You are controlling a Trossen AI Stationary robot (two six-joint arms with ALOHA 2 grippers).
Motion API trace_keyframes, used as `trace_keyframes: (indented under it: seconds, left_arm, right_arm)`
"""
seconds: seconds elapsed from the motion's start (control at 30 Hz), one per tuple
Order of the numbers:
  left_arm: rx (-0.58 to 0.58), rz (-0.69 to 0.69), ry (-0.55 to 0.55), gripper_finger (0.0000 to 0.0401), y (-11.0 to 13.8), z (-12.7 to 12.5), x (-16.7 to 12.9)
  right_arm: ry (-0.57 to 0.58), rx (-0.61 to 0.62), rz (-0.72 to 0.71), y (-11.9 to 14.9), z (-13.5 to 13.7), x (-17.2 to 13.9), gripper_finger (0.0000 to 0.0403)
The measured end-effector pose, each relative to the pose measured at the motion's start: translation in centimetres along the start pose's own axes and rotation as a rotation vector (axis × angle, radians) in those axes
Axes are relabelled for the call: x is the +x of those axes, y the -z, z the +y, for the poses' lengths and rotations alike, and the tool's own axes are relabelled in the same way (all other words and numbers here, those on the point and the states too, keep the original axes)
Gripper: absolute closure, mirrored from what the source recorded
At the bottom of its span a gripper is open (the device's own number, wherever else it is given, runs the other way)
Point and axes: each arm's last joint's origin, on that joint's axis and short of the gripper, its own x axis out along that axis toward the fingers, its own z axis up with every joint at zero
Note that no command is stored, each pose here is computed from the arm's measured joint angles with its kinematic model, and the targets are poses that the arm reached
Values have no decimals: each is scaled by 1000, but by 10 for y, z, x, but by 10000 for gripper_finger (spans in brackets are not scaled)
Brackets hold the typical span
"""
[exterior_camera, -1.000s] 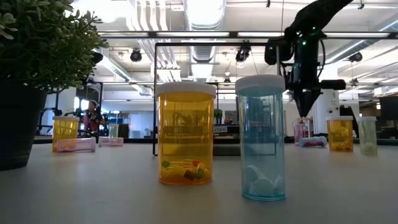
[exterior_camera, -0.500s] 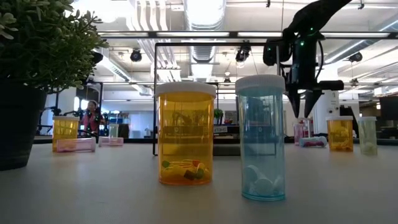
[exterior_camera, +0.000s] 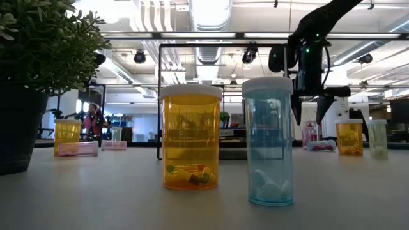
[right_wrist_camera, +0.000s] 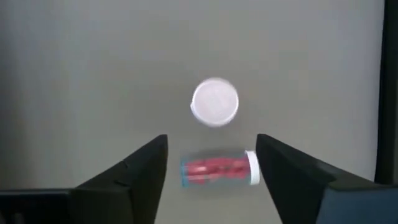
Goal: Pick and place medicine bottles onto shelf by color
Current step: Put the top right pink pill bottle on the shelf
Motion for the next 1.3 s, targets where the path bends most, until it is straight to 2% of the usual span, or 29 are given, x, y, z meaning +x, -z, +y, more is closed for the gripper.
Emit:
trace_keyframes:
  seconds: [0.3,0.63,0.83,1.3]
  left_arm:
    - [0,0,0,401,0,0,0]
    - [0,0,0,401,0,0,0]
    - [0,0,0,401,0,0,0]
    - [0,0,0,401,0,0,0]
  right_arm:
    - [13,21,43,-13,-5,18,111]
    - [-5,-1,58,-22,-3,33,107]
    - [-25,0,41,-25,-1,34,132]
    - [-27,1,39,-25,-1,34,228]
